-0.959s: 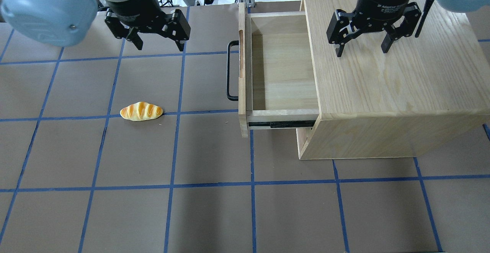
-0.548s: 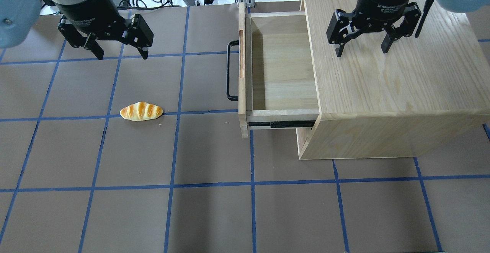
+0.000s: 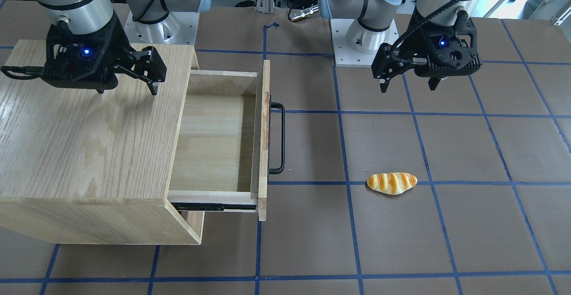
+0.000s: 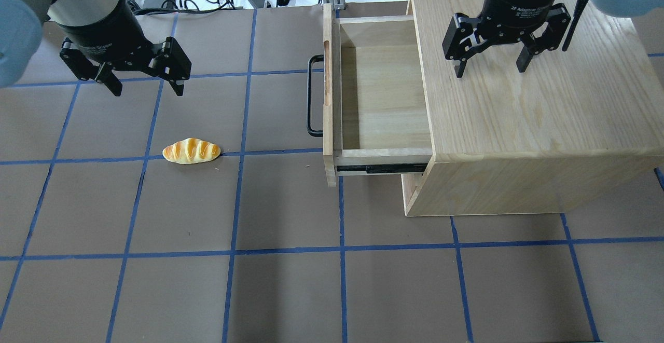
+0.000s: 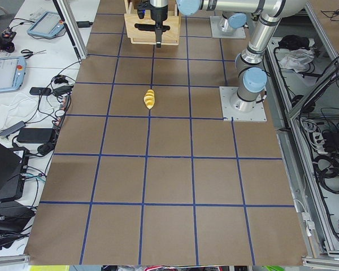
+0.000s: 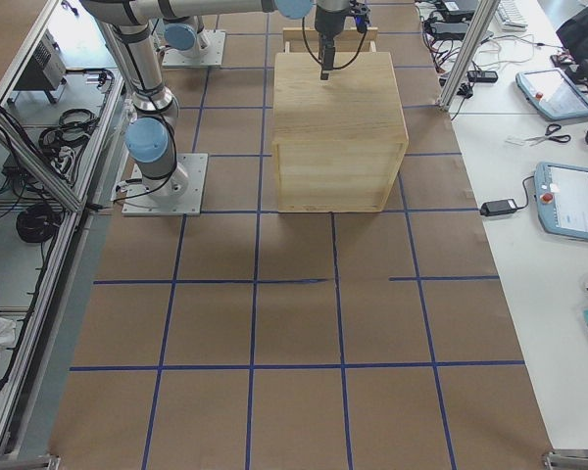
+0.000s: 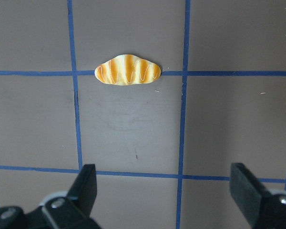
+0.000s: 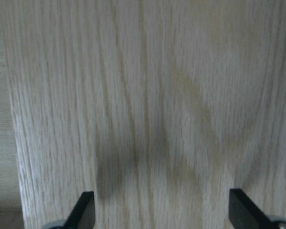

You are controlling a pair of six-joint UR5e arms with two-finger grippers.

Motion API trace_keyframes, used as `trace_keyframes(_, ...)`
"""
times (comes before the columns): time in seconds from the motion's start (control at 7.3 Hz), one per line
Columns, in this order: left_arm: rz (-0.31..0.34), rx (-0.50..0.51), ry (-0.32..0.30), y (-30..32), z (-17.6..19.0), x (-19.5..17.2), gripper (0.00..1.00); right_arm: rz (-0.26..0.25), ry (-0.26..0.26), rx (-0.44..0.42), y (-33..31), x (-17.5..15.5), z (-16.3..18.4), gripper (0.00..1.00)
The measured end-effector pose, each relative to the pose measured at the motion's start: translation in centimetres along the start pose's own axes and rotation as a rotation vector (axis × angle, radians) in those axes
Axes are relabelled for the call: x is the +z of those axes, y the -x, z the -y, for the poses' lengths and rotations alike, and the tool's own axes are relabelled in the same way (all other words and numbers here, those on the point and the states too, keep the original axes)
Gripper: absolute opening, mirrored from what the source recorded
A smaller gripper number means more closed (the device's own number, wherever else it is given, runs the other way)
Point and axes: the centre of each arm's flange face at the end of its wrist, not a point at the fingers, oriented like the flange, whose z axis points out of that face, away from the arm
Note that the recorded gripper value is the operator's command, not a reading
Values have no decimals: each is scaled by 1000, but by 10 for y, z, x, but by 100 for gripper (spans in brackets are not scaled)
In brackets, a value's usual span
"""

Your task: Open upper drawer

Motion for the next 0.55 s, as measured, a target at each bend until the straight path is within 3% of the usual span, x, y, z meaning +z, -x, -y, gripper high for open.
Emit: trace_keyframes(0.55,-45,4,3,-8,2,5,100,0,-1,0,0,0,0,100)
